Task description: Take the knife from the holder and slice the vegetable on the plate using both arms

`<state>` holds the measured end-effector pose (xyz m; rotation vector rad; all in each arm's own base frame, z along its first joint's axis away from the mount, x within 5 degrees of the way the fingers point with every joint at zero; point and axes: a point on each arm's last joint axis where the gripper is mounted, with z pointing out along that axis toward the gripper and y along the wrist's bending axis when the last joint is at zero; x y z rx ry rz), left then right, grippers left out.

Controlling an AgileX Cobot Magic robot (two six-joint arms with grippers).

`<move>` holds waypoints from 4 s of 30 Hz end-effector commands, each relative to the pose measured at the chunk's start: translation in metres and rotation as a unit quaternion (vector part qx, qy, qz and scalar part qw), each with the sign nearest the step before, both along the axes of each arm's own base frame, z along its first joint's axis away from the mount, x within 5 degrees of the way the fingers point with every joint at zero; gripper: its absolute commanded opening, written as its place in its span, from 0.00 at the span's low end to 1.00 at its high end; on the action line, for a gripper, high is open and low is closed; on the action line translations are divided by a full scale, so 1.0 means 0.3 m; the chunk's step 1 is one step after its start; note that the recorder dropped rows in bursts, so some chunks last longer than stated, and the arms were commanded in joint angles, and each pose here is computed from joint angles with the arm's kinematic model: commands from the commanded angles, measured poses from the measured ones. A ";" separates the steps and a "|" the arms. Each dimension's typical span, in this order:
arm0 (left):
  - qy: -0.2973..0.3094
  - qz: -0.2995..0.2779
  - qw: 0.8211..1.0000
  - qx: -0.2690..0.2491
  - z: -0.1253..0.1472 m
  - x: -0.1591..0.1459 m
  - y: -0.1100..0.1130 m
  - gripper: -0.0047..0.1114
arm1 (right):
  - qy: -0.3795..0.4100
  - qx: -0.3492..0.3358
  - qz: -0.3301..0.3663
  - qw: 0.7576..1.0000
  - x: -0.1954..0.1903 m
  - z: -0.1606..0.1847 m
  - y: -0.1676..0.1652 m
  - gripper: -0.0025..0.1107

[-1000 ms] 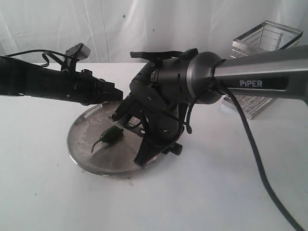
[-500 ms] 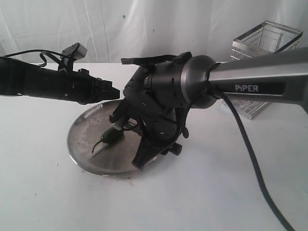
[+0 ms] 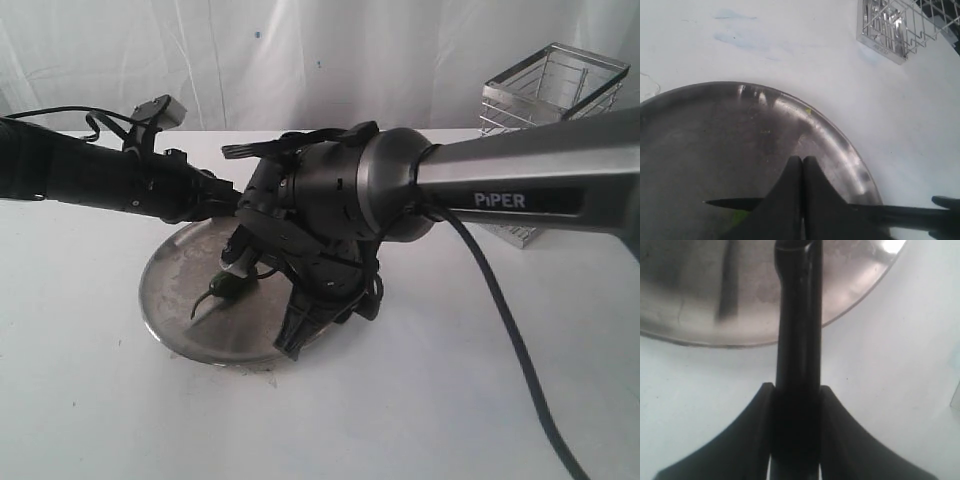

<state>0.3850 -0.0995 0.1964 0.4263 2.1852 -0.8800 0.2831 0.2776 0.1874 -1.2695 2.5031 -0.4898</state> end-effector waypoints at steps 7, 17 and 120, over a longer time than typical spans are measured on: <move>-0.010 -0.041 0.998 0.036 0.252 -0.146 0.017 0.04 | 0.019 0.114 -0.017 0.993 -0.007 0.176 -0.069 0.02; 0.109 -0.007 0.993 -0.052 0.142 -0.368 0.019 0.04 | 0.177 0.310 -0.069 0.932 -0.026 0.181 -0.165 0.02; 0.013 0.051 0.998 -0.043 0.035 -0.421 0.053 0.04 | 0.380 0.428 -0.204 0.794 0.271 -0.172 -0.529 0.47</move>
